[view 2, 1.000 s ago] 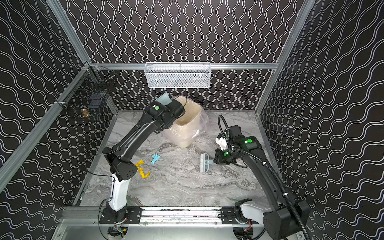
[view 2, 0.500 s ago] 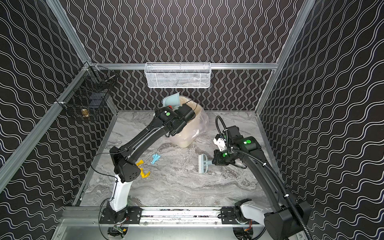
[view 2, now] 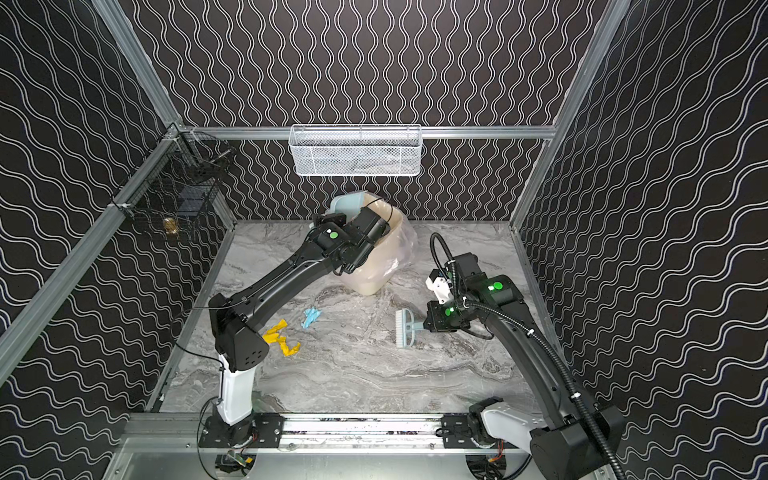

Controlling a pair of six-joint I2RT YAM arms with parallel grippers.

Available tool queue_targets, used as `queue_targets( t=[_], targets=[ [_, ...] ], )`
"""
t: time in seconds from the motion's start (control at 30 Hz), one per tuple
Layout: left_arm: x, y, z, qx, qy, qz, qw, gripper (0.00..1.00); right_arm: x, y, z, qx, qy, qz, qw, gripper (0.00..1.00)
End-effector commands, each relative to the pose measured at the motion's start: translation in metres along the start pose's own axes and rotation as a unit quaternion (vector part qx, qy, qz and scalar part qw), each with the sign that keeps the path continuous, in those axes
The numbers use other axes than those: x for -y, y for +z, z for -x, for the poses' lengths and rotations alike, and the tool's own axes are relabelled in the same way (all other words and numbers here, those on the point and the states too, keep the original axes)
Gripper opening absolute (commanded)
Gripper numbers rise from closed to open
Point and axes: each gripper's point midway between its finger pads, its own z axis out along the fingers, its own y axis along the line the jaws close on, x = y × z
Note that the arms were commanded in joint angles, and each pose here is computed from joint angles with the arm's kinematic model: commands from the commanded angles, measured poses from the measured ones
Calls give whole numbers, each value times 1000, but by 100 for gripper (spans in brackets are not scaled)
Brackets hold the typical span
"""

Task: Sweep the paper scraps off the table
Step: 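Tip the dustpan over the bin with the left gripper to empty it, then lower the dustpan beside the light blue scrap while the right brings the brush behind it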

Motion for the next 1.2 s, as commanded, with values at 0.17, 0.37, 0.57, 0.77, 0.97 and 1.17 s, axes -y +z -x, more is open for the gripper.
queue_targets(
  t=[0.17, 0.37, 0.57, 0.77, 0.97, 1.17],
  targets=[
    [-15, -2, 4, 17, -14, 10, 1000, 0, -3, 0, 4, 15, -6, 10, 1000, 0],
    [-21, -9, -1, 32, -69, 7, 997, 0, -9, 4, 2, 15, 4, 32, 999, 0],
    [-24, -33, -22, 63, -152, -9, 986, 0, -29, 9, 5, 25, 13, 87, 996, 0],
    [20, -44, -55, 51, -213, -132, 967, 0, -68, 23, 2, 25, -7, 138, 990, 0],
    [69, -57, -89, 34, -290, -236, 927, 0, -102, 42, 8, 34, -11, 182, 983, 0],
    [99, -73, -123, 26, -346, -305, 887, 0, -133, 55, 30, 58, -14, 223, 973, 0]
  ],
)
